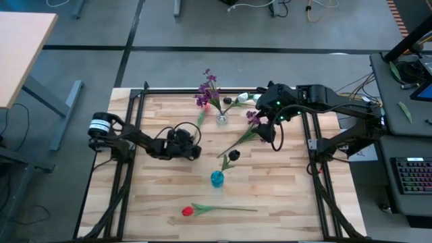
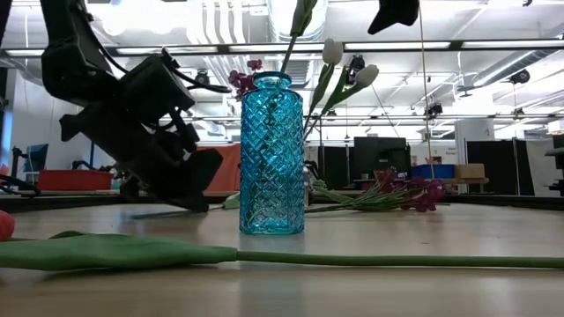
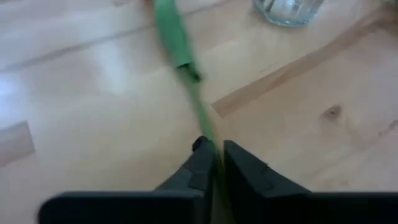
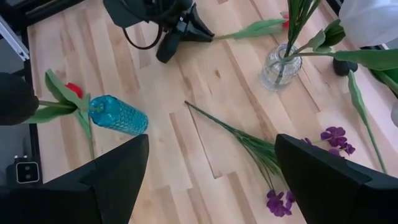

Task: Sort flowers into vase by color
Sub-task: Put the top red flower into the blue vase

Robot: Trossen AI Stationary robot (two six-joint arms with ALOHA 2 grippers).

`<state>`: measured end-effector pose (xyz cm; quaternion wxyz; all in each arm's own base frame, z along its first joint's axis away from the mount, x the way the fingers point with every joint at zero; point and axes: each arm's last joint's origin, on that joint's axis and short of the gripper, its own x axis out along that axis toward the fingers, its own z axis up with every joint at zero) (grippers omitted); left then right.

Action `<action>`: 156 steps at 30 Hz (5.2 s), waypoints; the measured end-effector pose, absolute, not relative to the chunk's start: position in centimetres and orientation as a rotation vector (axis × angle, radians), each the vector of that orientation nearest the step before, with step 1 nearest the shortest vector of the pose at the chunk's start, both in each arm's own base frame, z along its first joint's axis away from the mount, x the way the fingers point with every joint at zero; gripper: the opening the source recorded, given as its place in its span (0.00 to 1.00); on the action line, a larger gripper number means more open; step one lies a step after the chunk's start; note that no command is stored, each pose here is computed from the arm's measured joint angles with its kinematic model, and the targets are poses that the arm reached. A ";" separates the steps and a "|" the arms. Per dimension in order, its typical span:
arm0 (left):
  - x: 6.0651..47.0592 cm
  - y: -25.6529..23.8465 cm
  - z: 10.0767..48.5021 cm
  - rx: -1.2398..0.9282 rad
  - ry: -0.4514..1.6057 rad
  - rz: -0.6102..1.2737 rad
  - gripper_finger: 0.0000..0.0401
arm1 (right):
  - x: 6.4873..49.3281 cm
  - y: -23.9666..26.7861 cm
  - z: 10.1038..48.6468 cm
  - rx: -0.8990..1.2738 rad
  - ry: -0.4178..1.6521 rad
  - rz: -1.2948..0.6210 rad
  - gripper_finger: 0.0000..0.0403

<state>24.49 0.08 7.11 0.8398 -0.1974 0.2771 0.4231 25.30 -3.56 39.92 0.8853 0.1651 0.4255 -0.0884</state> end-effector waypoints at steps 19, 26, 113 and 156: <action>19.7 -3.3 12.4 -0.603 0.970 0.566 0.09 | 25.3 -3.6 39.9 0.309 0.888 -0.166 0.85; 20.0 -4.3 13.3 -0.520 0.932 0.523 0.33 | 25.3 -3.6 39.9 0.303 0.888 -0.164 0.85; 23.9 -10.8 29.4 0.120 -0.358 0.305 0.00 | 41.0 1.5 38.2 -0.080 0.045 0.313 0.77; 18.9 -14.6 26.6 -0.063 0.158 0.319 0.59 | 34.7 5.5 40.3 0.027 0.353 0.309 0.04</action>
